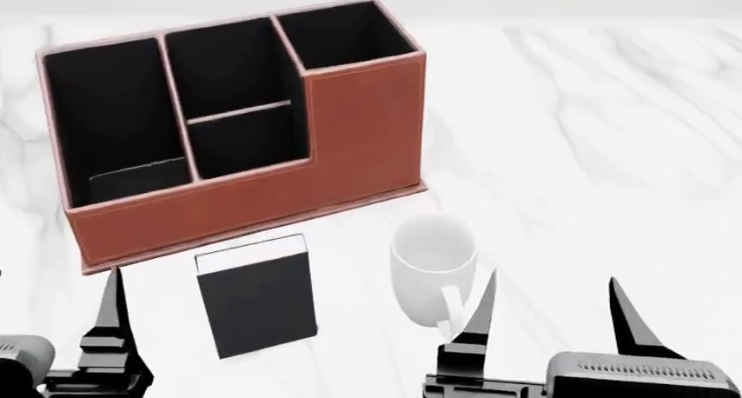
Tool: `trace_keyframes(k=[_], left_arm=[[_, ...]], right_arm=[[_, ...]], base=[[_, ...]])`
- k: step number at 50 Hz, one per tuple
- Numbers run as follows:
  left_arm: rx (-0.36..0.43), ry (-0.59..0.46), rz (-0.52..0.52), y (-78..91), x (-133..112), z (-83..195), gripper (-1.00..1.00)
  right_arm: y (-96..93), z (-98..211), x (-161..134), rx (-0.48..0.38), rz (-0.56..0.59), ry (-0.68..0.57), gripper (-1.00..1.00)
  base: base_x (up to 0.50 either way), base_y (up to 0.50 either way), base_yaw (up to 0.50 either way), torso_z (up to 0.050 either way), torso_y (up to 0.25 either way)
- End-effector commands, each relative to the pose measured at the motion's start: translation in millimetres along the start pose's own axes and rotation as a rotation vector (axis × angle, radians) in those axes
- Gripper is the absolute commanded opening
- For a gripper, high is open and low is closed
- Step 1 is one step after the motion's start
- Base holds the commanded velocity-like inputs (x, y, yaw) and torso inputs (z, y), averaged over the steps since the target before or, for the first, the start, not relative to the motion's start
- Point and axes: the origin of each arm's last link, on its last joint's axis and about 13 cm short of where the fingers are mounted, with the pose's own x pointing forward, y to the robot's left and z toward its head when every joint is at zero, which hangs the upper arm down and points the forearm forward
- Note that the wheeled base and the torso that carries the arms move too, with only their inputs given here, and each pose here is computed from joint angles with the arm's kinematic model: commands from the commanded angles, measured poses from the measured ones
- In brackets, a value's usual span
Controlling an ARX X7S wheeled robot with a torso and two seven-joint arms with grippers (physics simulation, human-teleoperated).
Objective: Pick up the book and place it in the front compartment of the caddy.
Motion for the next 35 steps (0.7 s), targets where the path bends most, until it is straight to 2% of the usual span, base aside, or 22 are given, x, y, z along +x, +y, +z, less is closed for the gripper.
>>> trace_keyframes(k=[1, 35], left_arm=[[0.002, -0.034, 0.001, 2.9, -1, 13, 1.00], [0.000, -0.040, -0.015, 3.8, -3, 16, 1.00]], right_arm=[[-4.3, 16, -1, 0.009, 0.005, -0.040, 1.00], [-8.1, 29, -2, 0.014, 0.004, -0.091, 1.00]], base=[[0.50, 0.00, 0.00, 0.000, 0.000], [0.50, 0.00, 0.00, 0.000, 0.001]])
